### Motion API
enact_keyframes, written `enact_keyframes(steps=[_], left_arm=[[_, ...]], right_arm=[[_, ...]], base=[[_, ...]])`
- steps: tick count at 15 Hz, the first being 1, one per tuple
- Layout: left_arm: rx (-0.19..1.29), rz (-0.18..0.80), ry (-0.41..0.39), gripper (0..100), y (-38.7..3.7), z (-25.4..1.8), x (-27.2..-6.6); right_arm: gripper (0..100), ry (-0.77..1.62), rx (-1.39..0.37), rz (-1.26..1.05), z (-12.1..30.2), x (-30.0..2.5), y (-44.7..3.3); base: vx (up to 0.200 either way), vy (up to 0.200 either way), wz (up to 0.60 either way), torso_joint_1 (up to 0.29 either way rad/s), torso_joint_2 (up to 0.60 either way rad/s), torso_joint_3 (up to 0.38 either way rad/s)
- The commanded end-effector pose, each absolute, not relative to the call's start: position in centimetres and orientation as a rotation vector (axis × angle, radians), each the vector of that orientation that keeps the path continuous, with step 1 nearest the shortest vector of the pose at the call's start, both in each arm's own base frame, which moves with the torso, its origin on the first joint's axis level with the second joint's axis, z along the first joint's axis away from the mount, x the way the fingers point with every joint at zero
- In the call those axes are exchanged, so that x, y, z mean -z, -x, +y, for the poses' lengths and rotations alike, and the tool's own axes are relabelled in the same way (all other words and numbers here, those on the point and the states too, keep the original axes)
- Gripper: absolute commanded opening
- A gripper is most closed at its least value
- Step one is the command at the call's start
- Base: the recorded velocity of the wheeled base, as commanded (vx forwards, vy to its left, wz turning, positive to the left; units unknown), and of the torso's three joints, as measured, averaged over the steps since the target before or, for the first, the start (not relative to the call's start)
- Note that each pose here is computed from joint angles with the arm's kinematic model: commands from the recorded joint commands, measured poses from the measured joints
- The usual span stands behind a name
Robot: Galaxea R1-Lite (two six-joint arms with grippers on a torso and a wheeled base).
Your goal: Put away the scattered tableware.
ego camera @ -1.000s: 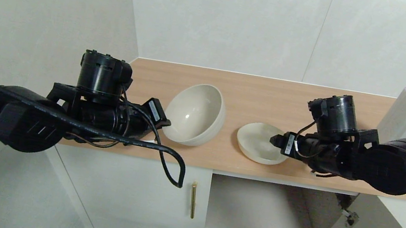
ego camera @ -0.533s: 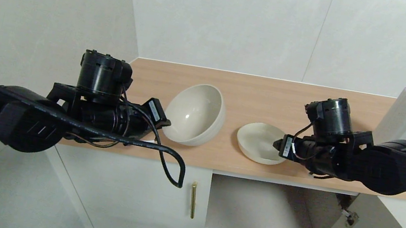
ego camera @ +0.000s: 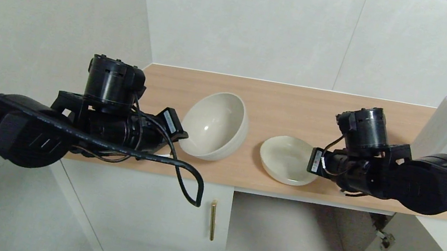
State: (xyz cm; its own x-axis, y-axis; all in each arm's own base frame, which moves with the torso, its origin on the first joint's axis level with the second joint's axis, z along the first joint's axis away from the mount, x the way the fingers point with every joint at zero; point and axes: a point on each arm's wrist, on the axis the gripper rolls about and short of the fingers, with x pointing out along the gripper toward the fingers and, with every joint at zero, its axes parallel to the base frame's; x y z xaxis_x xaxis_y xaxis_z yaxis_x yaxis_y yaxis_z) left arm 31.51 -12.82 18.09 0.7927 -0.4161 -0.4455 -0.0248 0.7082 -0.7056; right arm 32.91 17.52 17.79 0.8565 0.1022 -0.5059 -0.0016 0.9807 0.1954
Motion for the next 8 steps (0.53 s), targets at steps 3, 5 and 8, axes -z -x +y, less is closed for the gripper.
enact_keyframes(steps=[3,5,8], left_arm=[[0.234,0.625,0.76,0,-31.0,-12.5,-18.4],[0.241,0.627,0.701,0,-29.7,-11.8,-18.2],[0.259,0.606,0.59,0,-27.3,-10.3,-18.4]], right_arm=[[0,-0.212,-0.073,0.511,16.8,-19.5,-31.6],[0,-0.236,-0.123,0.496,16.0,-20.9,-30.0],[0,-0.27,-0.217,0.483,14.7,-23.1,-27.3]], base=[[0.0,0.0,0.0,0.0,0.0,0.0],[0.0,0.0,0.0,0.0,0.0,0.0],[0.0,0.0,0.0,0.0,0.0,0.0]])
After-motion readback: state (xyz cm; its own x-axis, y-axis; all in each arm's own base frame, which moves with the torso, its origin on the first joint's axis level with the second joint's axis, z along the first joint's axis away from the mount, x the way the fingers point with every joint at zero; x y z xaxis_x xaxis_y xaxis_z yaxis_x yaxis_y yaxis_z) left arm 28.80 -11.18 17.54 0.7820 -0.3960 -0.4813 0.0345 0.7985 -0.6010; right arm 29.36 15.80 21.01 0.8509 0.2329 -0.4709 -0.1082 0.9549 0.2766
